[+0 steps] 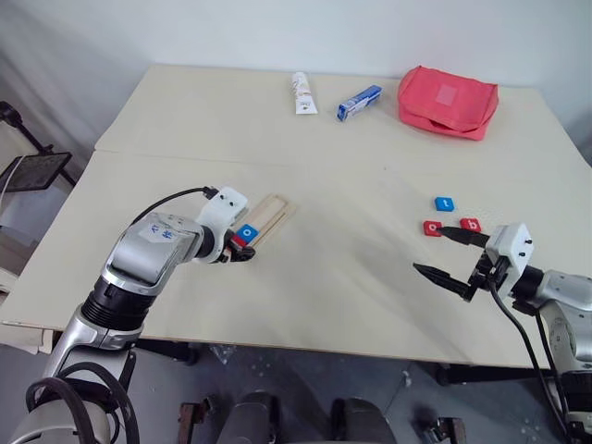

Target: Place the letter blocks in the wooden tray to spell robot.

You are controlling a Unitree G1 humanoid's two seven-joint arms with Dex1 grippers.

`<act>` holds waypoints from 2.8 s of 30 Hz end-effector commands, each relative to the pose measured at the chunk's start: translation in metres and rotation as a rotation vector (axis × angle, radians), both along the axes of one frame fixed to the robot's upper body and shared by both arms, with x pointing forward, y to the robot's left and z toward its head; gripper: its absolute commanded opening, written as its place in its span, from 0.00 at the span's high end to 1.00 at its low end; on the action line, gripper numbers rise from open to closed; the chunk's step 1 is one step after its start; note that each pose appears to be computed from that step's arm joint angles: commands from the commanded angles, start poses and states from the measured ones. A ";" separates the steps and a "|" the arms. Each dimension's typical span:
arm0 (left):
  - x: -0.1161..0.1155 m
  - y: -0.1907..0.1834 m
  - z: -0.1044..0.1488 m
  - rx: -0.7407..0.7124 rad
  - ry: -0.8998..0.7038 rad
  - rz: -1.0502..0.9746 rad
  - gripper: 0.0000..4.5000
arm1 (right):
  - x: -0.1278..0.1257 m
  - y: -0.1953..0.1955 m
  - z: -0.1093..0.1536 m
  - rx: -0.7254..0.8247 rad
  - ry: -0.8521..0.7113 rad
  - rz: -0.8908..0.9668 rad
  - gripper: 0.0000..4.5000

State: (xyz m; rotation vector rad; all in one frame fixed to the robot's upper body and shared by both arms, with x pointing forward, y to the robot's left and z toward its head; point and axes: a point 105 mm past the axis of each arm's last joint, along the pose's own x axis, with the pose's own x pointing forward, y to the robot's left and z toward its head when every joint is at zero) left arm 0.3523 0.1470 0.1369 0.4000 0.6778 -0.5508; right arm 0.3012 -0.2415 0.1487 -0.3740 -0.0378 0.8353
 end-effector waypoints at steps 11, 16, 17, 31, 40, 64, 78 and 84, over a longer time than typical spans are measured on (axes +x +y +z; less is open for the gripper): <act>0.015 -0.021 0.032 0.119 -0.193 -0.317 0.25 | 0.002 -0.009 0.013 -0.010 -0.042 -0.027 0.00; 0.012 -0.051 0.036 0.100 -0.188 -0.504 0.25 | 0.000 -0.013 0.018 -0.017 -0.063 -0.042 0.00; 0.012 -0.060 0.038 0.077 -0.182 -0.540 0.25 | -0.002 -0.015 0.019 -0.018 -0.068 -0.049 0.00; -0.019 -0.142 0.016 0.106 -0.124 -0.959 0.25 | -0.037 -0.047 0.014 -0.068 -0.054 -0.139 0.00; -0.022 -0.168 -0.001 0.167 -0.119 -1.027 0.25 | -0.054 -0.056 0.012 -0.066 -0.055 -0.203 0.00; -0.010 -0.123 0.081 -0.323 -0.563 -0.894 0.00 | -0.030 -0.064 0.021 0.060 -0.021 -0.457 0.00; -0.034 -0.048 0.051 -0.439 -0.650 -1.038 0.00 | -0.018 -0.037 0.011 0.186 -0.001 -0.518 0.00; -0.041 -0.031 0.019 -0.458 -0.651 -1.016 0.00 | -0.021 -0.040 0.005 0.216 0.033 -0.552 0.00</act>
